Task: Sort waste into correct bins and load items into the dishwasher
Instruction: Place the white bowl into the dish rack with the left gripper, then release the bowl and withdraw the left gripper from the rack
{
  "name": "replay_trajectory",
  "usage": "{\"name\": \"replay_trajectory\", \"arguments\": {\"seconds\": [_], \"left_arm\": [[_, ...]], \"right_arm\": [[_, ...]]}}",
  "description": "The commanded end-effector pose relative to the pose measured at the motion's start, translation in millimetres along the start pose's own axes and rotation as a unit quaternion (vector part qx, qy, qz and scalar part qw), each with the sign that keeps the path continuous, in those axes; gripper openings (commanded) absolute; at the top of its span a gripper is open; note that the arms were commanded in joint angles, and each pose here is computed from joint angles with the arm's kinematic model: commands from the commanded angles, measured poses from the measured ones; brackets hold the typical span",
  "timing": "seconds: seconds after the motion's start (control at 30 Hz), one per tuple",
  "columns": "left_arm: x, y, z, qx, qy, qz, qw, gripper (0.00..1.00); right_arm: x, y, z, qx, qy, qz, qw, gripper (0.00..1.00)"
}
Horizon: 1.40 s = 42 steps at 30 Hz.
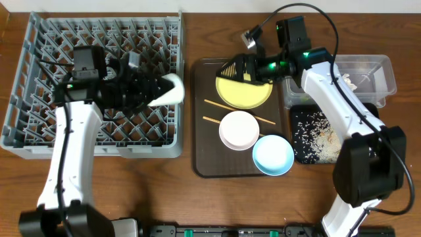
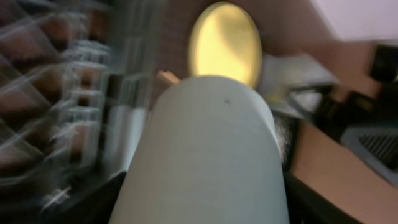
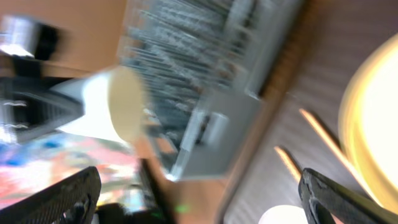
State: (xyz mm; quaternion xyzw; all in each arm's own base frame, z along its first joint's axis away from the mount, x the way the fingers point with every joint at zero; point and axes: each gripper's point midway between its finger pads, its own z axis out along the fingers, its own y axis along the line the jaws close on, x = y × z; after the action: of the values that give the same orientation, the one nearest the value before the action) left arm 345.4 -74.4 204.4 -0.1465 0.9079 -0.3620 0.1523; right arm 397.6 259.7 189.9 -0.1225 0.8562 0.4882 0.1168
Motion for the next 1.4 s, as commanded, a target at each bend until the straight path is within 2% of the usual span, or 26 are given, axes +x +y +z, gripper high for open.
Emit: {"name": "replay_trajectory", "arguments": {"seconds": [0.0,0.1,0.27,0.5,0.73,0.97,1.0,1.1,1.13,1.23,1.37], "left_arm": [[-16,13,-43,-0.154,-0.087,0.033,0.984,0.24],[1,17,-44,-0.194,-0.070,0.040,0.978,0.24],[29,37,-30,-0.282,-0.009,0.047,0.958,0.27],[42,65,-1,-0.371,0.051,0.074,0.924,0.27],[55,90,18,-0.406,0.113,0.042,0.906,0.26],[47,110,39,-0.430,0.126,0.041,0.893,0.27],[47,111,41,-0.431,0.128,0.041,0.892,0.30],[48,113,42,-0.433,0.133,0.039,0.891,0.71],[48,113,42,-0.432,0.132,0.039,0.891,0.79],[44,107,38,-0.427,0.121,0.043,0.895,0.86],[34,88,27,-0.411,0.090,0.052,0.906,0.88]], "right_arm": [[-5,-9,-33,0.163,-0.044,-0.080,0.982,0.99],[1,-18,-53,0.254,-0.051,-0.089,0.962,0.99],[6,-21,-69,0.321,-0.056,-0.100,0.940,0.99],[12,-22,-67,0.324,-0.045,-0.096,0.940,0.99],[16,-23,-68,0.326,-0.037,-0.091,0.940,0.99],[17,-23,-67,0.326,-0.035,-0.092,0.940,0.99],[17,-23,-67,0.326,-0.035,-0.092,0.940,0.99],[18,-23,-67,0.326,-0.035,-0.091,0.940,0.99],[17,-23,-67,0.326,-0.035,-0.092,0.940,0.99],[15,-22,-66,0.325,-0.039,-0.094,0.940,0.99],[13,-20,-67,0.324,-0.044,-0.096,0.940,0.99]]}}
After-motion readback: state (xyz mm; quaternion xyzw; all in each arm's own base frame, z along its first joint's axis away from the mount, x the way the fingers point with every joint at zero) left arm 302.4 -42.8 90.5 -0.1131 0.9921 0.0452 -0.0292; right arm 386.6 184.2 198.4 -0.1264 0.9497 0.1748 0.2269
